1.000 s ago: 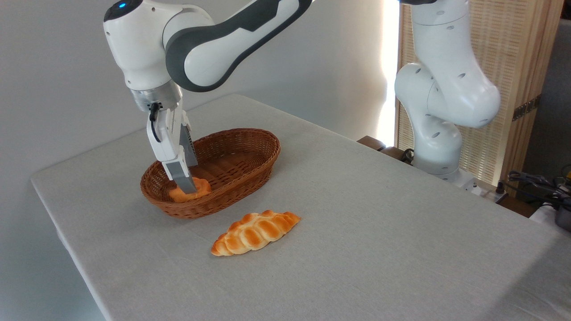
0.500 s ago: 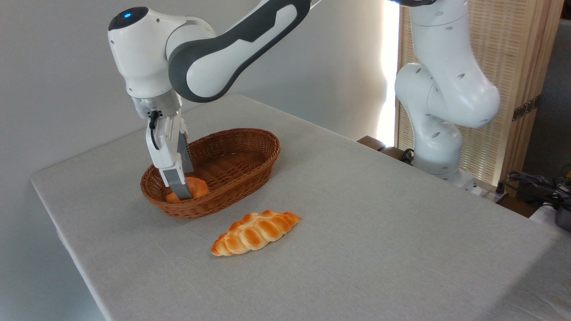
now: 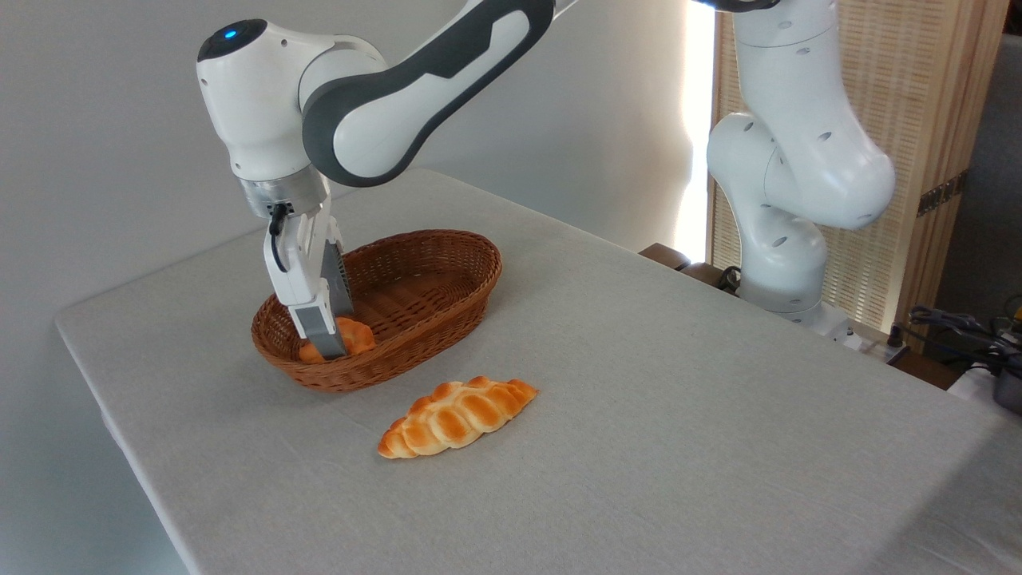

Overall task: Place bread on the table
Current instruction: 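Close the gripper on the round orange roll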

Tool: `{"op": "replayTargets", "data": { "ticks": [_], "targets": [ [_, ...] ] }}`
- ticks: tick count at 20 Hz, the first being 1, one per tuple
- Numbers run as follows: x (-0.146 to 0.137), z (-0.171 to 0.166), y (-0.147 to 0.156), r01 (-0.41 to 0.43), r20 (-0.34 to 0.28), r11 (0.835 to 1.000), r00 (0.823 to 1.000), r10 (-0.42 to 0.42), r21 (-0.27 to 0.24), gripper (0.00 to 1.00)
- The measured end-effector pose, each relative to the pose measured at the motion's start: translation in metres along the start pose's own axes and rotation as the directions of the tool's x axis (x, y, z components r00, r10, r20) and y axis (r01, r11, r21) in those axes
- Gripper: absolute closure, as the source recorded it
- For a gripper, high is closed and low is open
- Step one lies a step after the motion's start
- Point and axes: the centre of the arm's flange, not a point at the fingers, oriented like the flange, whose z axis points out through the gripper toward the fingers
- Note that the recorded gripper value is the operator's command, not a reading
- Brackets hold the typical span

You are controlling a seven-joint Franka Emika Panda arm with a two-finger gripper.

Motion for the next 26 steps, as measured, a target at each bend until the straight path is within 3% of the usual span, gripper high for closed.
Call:
{"op": "replayTargets", "data": {
  "ticks": [6, 12, 15, 26],
  "targets": [
    [0.0035, 0.006, 0.0018, -0.036, 0.039, 0.999, 0.999, 0.036, 0.012, 0.01],
    [0.0044, 0.0073, 0.0022, -0.04, 0.044, 0.999, 0.998, 0.04, 0.013, 0.55],
    [0.0042, 0.0076, 0.002, -0.04, 0.044, 0.999, 0.998, 0.04, 0.012, 0.65],
    [0.0029, 0.0081, 0.001, -0.04, 0.048, 0.999, 0.998, 0.039, 0.014, 0.8]
  ]
}}
